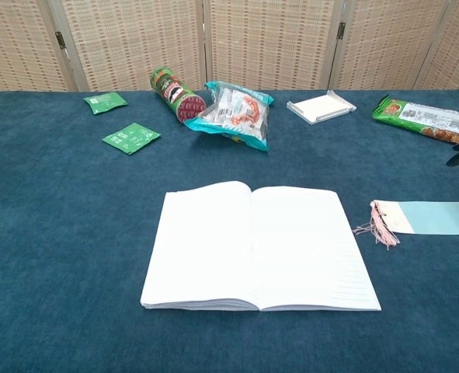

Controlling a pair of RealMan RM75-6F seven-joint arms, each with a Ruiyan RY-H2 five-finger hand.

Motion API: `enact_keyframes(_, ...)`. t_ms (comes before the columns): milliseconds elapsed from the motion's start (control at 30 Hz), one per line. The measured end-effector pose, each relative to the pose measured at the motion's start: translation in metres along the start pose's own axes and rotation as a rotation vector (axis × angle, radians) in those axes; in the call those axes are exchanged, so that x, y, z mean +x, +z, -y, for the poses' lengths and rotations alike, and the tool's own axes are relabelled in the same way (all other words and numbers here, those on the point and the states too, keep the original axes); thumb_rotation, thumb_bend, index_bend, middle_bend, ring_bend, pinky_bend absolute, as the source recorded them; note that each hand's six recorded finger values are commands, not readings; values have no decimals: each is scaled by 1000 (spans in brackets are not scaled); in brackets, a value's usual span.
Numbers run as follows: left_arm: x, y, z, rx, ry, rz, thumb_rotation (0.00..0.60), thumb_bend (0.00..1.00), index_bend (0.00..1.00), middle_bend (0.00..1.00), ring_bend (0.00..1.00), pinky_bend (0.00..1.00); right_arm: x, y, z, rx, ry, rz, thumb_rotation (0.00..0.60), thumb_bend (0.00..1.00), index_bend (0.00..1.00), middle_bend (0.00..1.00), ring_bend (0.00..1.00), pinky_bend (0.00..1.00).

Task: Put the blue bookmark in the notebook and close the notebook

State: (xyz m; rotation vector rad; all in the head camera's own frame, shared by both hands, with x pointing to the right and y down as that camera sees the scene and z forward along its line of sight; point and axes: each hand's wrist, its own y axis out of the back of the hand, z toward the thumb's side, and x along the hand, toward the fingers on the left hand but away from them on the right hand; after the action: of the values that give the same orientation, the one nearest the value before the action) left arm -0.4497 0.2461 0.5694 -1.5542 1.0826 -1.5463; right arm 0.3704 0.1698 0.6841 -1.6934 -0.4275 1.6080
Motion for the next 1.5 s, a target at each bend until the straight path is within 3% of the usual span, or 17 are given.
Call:
enact_keyframes(500,0,-4,4,6,-25,-1,600,253,129,0,13,162,-29,17,24,41,113,9,600,213,146,0,0,0)
enact_keyframes(1267,-1,-7,2,12,-17,-13,600,253,129,0,13,162,-42,16,28,33,157,24,600,254,198,0,0,0)
enact_keyframes(1500,0,-6,0,11,-12,-13,600,253,129,0,13,162,-44,16,26,24,153,25,600,283,265,7,0,0)
